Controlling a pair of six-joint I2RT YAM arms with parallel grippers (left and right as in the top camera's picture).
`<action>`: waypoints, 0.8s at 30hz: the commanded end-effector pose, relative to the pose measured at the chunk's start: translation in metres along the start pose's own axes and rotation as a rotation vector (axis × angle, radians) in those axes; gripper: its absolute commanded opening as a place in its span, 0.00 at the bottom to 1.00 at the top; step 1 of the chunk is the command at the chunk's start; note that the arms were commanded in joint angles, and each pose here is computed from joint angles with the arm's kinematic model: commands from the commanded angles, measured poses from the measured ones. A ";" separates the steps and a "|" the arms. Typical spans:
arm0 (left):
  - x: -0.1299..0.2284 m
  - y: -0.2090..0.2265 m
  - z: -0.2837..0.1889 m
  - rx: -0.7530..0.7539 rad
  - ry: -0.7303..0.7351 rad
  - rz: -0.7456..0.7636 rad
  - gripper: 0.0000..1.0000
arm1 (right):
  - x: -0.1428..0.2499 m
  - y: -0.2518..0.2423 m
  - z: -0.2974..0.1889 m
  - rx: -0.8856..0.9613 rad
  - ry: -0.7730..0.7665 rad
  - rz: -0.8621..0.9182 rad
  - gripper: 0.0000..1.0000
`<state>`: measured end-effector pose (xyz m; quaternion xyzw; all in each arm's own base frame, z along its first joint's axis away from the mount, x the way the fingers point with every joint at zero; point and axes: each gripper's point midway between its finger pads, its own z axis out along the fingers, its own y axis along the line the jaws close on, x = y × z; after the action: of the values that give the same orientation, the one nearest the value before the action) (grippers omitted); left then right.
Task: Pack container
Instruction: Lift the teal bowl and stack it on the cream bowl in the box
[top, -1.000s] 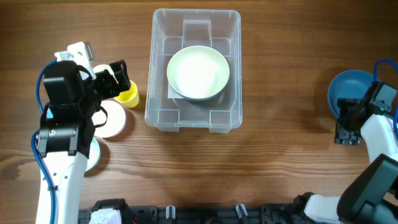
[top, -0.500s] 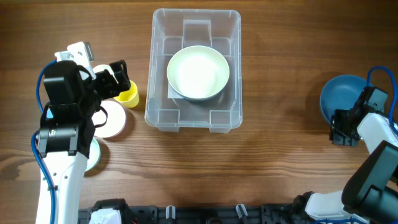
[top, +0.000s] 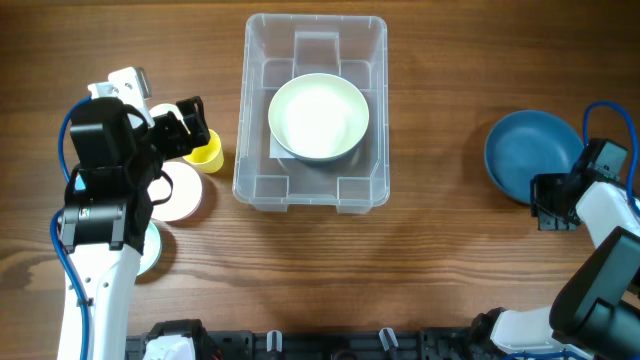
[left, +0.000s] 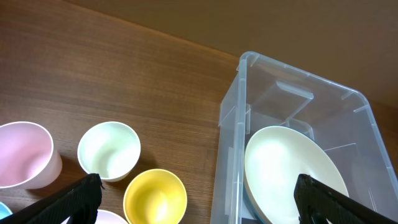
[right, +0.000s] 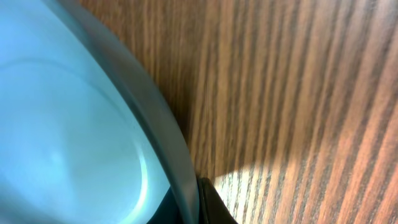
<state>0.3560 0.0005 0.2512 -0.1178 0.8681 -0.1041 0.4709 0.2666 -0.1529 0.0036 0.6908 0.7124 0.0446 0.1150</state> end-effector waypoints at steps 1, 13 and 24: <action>-0.009 0.000 -0.003 -0.003 -0.024 -0.009 1.00 | 0.013 0.007 -0.008 -0.004 0.040 -0.169 0.04; -0.009 0.000 -0.003 -0.006 -0.023 -0.010 1.00 | 0.105 0.160 -0.189 -0.404 -0.087 -0.944 0.04; -0.001 0.004 -0.003 -0.023 0.007 -0.014 1.00 | 0.260 0.200 -0.226 -0.563 -0.032 -1.403 0.04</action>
<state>0.3533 0.0021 0.2470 -0.1215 0.8726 -0.0990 0.4626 0.3922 0.1066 0.2656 0.0640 0.9358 0.1416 0.3163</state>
